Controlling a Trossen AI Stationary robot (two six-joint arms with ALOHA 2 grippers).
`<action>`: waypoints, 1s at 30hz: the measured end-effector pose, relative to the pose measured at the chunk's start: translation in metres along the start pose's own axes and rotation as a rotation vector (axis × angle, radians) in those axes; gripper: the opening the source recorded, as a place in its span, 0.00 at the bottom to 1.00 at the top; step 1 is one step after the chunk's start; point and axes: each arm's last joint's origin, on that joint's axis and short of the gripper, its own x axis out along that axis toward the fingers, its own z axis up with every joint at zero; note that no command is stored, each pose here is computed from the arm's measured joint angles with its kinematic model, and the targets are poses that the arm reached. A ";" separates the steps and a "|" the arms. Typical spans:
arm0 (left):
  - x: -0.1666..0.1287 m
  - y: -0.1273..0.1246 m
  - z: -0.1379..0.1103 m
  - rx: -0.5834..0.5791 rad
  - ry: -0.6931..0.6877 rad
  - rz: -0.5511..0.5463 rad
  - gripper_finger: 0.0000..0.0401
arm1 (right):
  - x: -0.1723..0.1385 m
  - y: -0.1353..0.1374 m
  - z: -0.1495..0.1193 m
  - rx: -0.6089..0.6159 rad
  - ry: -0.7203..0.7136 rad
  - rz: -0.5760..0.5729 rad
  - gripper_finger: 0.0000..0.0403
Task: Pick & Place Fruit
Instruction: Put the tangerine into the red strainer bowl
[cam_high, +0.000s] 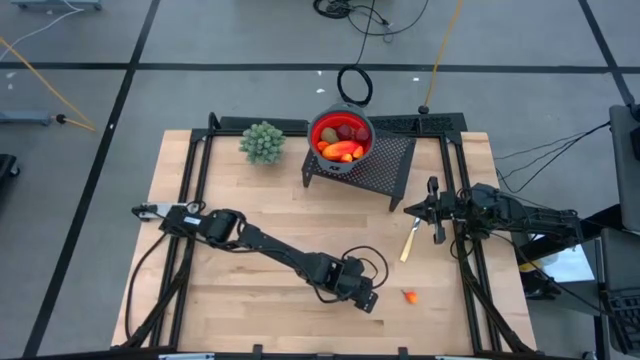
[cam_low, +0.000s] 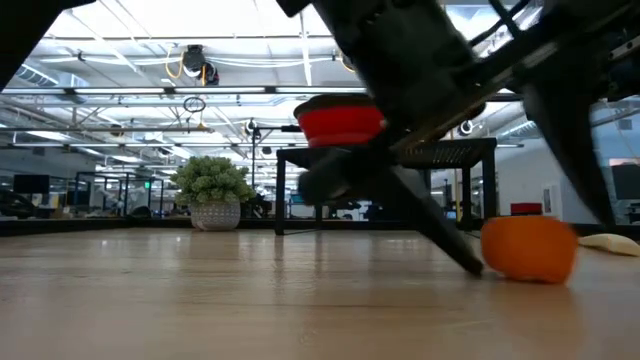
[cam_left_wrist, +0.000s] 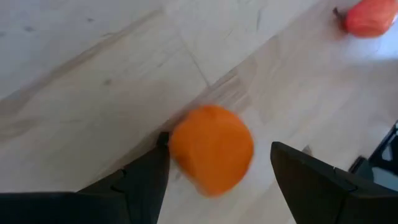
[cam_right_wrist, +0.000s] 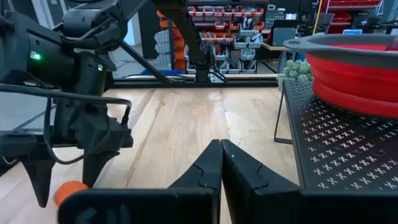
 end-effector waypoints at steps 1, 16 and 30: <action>0.001 0.000 0.000 -0.010 -0.001 0.003 0.70 | 0.000 0.000 0.000 0.000 0.002 0.000 0.00; 0.001 0.003 0.003 -0.039 0.020 0.017 0.69 | 0.002 0.000 -0.001 0.003 0.021 -0.003 0.00; -0.001 0.003 0.006 -0.048 0.048 0.012 0.30 | 0.002 0.000 -0.001 0.006 0.021 -0.003 0.00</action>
